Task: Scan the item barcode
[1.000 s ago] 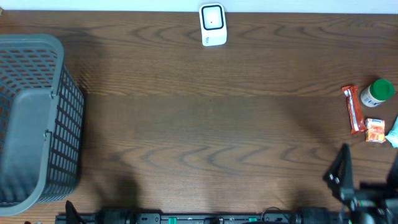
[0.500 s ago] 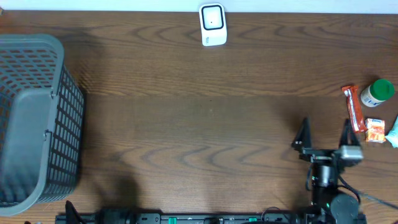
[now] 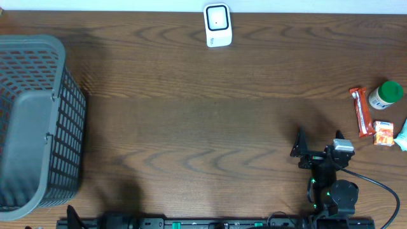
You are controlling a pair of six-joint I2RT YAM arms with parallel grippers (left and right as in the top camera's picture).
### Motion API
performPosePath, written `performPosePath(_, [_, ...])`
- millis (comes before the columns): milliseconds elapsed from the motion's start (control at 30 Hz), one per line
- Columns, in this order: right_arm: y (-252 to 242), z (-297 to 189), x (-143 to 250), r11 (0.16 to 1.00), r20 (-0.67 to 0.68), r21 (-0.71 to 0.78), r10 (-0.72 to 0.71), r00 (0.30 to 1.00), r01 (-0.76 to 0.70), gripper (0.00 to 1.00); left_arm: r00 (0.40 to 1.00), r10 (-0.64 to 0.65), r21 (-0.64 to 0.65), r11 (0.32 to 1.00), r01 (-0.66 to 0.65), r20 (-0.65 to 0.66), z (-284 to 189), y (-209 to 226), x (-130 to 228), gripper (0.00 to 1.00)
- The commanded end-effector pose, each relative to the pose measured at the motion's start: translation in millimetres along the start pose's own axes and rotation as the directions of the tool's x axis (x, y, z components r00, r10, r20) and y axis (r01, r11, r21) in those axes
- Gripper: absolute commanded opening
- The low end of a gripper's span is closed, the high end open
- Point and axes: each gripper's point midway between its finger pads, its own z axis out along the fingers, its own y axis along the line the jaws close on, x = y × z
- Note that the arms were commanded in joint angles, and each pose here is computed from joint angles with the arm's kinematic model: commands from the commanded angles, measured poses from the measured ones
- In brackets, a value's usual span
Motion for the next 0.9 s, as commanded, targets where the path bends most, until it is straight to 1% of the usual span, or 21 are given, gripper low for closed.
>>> performPosePath(0, [-1,0,0,1.000,0.001,0.005,0.012,1.000,-0.012,0.99,1.000,-0.004,-0.008,1.000,0.004,0.004,0,1,-1,0.85])
performPosePath(500, [-1,0,0,1.000,0.001,0.005,0.012,1.000,-0.012,0.99,1.000,-0.006,-0.006,1.000,0.006,0.005,0,1,-2,0.85])
performPosePath(600, [-1,0,0,1.000,0.001,0.005,0.012,1.000,-0.012,0.99,1.000,-0.008,0.089,0.996,0.010,-0.020,2,-17,3,0.85])
performPosePath(700, [-1,0,0,1.000,0.001,0.005,0.012,1.000,-0.012,0.99,1.000,-0.010,0.159,0.987,0.014,-0.027,19,-39,4,0.85])
performPosePath(867, [-2,0,0,1.000,0.001,0.005,0.012,1.000,-0.012,0.99,0.999,-0.031,0.212,0.977,0.029,0.009,79,-78,10,0.85])
